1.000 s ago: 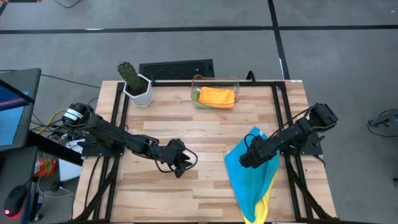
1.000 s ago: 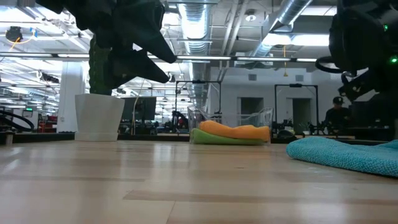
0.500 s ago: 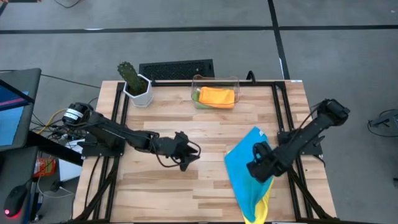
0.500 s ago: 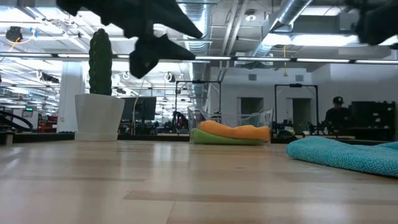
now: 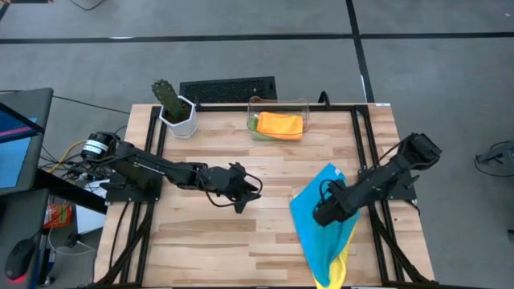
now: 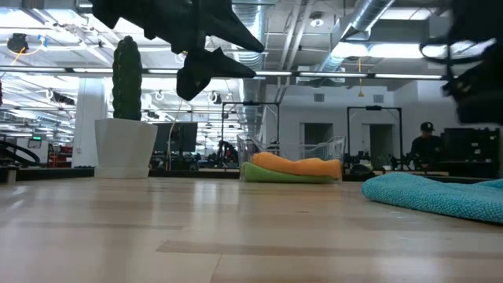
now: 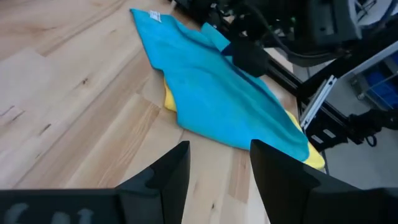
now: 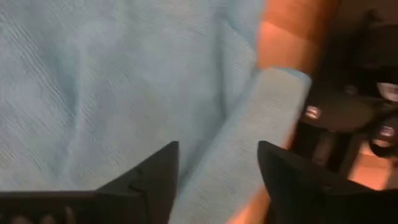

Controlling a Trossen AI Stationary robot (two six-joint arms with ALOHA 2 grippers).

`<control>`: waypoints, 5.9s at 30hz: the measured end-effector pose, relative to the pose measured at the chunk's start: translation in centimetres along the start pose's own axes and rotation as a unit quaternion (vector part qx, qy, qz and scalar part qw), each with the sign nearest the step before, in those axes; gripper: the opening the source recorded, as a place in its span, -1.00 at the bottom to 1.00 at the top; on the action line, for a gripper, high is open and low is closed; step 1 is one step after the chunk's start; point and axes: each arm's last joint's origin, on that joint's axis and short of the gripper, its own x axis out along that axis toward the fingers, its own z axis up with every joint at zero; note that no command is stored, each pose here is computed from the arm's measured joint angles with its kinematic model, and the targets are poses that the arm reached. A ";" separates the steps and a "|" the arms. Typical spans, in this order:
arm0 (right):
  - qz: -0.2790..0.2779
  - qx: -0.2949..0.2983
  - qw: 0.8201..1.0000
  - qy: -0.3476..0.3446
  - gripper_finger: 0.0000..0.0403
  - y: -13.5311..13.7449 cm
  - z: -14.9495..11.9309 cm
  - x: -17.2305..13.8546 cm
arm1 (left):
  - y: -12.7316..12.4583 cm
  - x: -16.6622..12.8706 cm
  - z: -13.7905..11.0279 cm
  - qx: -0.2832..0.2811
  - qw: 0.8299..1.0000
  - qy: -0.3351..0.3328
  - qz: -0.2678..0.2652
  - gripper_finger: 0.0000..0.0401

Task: Fold microfiber towels
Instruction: Fold the blue towel

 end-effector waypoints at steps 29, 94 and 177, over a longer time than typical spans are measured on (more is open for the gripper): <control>-0.065 0.000 0.993 0.095 -0.56 -0.8 1.1 3.7 | 0.4 0.0 -0.5 0.008 0.999 0.029 0.014 -0.19; 0.492 -0.144 0.848 -0.133 -0.88 7.3 -3.3 -7.4 | -1.2 6.2 -11.1 0.148 0.976 0.131 -0.090 -0.19; 0.387 -0.309 0.863 -0.103 -0.13 12.5 -2.9 -6.6 | -3.4 4.0 -13.0 0.087 0.929 0.359 0.008 -1.00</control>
